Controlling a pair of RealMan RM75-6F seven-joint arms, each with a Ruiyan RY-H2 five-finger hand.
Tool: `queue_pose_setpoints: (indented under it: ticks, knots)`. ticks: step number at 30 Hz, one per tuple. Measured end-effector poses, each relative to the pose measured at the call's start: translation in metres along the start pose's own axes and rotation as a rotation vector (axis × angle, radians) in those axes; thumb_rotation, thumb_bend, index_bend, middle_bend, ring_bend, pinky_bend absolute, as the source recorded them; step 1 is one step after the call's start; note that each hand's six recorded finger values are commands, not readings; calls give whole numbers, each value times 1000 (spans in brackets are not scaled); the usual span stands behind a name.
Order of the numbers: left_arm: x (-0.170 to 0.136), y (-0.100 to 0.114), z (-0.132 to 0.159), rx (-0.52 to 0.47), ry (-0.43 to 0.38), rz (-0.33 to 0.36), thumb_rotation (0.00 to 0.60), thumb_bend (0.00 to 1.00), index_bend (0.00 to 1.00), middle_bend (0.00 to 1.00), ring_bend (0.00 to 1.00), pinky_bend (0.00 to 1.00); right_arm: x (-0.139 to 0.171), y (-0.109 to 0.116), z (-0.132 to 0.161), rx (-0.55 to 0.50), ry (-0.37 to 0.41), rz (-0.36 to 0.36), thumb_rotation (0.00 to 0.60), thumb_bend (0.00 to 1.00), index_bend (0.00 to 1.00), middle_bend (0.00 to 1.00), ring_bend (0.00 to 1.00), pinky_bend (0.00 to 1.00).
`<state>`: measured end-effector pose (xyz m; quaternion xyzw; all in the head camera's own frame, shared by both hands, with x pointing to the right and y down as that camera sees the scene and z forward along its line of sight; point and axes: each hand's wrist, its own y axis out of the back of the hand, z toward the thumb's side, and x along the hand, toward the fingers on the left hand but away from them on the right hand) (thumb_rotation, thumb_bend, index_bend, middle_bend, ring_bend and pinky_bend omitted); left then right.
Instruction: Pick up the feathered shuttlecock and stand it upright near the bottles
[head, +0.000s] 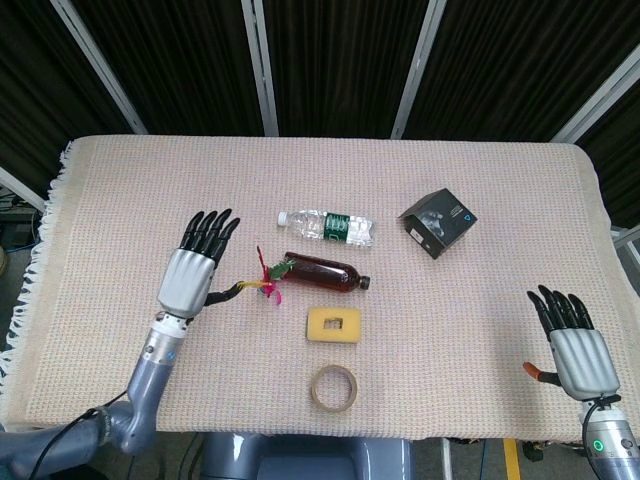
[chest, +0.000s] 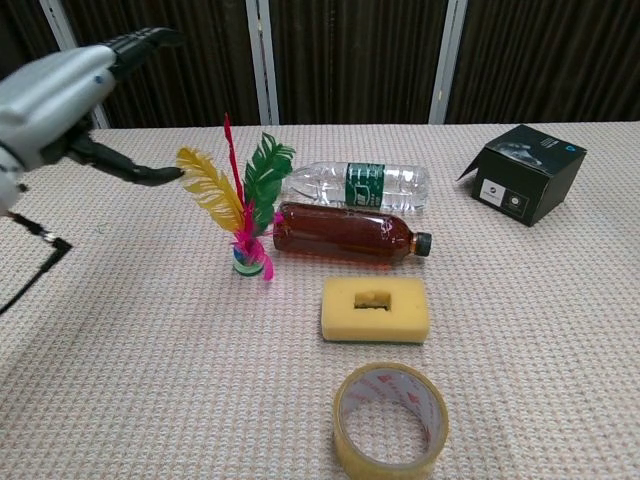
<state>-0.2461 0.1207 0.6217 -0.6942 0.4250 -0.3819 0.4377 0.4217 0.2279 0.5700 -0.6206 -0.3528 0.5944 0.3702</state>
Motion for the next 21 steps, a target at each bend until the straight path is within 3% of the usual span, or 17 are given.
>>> queue_pose_setpoints:
  ticks: [7,12,15,21]
  knots:
    - [-84,61,-72,88,178,-71,561,153,0,0,0,0,8,4,3,-1,10,-19,600,70,0,0,0,0]
    - [-144,90,-107,164,350,-51,561,154,0,0,0,0,9,5,4,14,3,-32,600,70,0,0,0,0]
    - [-183,95,-123,195,463,-65,563,154,0,0,0,0,10,4,4,27,-6,-37,600,70,0,0,0,0]
    - [-204,84,-138,244,541,-184,561,170,0,0,0,0,11,1,9,46,-6,-33,600,70,0,0,0,0]
